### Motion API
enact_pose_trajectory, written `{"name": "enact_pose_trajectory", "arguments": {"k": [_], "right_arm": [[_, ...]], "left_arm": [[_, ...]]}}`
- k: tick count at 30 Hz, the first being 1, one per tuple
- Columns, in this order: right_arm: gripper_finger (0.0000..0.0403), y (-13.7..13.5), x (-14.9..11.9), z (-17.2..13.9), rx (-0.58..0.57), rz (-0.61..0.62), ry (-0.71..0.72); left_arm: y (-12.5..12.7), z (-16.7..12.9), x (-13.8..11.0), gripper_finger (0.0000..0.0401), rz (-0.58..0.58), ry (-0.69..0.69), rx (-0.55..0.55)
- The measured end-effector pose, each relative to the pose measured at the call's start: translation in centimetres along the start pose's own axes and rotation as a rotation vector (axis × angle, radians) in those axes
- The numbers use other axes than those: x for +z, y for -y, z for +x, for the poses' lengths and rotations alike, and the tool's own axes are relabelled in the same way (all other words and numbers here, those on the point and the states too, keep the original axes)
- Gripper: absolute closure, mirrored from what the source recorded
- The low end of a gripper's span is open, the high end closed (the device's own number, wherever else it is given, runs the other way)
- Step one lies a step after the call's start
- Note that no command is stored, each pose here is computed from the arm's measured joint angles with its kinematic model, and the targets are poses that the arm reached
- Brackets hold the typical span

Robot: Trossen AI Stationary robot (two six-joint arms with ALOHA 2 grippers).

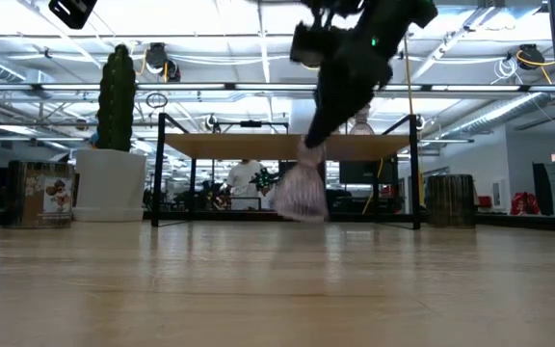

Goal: Pick & Place candle stick holders
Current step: Put the pink scented candle on the shelf

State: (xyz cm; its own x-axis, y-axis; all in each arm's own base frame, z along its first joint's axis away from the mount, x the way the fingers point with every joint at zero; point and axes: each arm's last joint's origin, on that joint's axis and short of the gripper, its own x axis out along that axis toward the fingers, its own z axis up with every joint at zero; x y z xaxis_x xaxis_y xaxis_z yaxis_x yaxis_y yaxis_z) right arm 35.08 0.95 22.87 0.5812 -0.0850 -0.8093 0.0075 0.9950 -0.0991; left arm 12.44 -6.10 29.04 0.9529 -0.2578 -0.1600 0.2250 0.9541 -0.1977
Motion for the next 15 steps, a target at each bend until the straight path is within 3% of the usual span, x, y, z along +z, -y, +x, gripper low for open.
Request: {"name": "enact_pose_trajectory", "arguments": {"k": [9, 15], "right_arm": [[0.0385, 0.5, 1.1, -5.8, 0.063, 0.037, 0.168], [0.0385, 1.2, 0.8, -9.9, -0.034, 0.048, 0.247]], "left_arm": [[0.0, 0.0, 0.0, 0.038, -0.004, 0.0, 0.0], [0.0, 0.0, 0.0, 0.038, -0.006, 0.001, 0.0]]}}
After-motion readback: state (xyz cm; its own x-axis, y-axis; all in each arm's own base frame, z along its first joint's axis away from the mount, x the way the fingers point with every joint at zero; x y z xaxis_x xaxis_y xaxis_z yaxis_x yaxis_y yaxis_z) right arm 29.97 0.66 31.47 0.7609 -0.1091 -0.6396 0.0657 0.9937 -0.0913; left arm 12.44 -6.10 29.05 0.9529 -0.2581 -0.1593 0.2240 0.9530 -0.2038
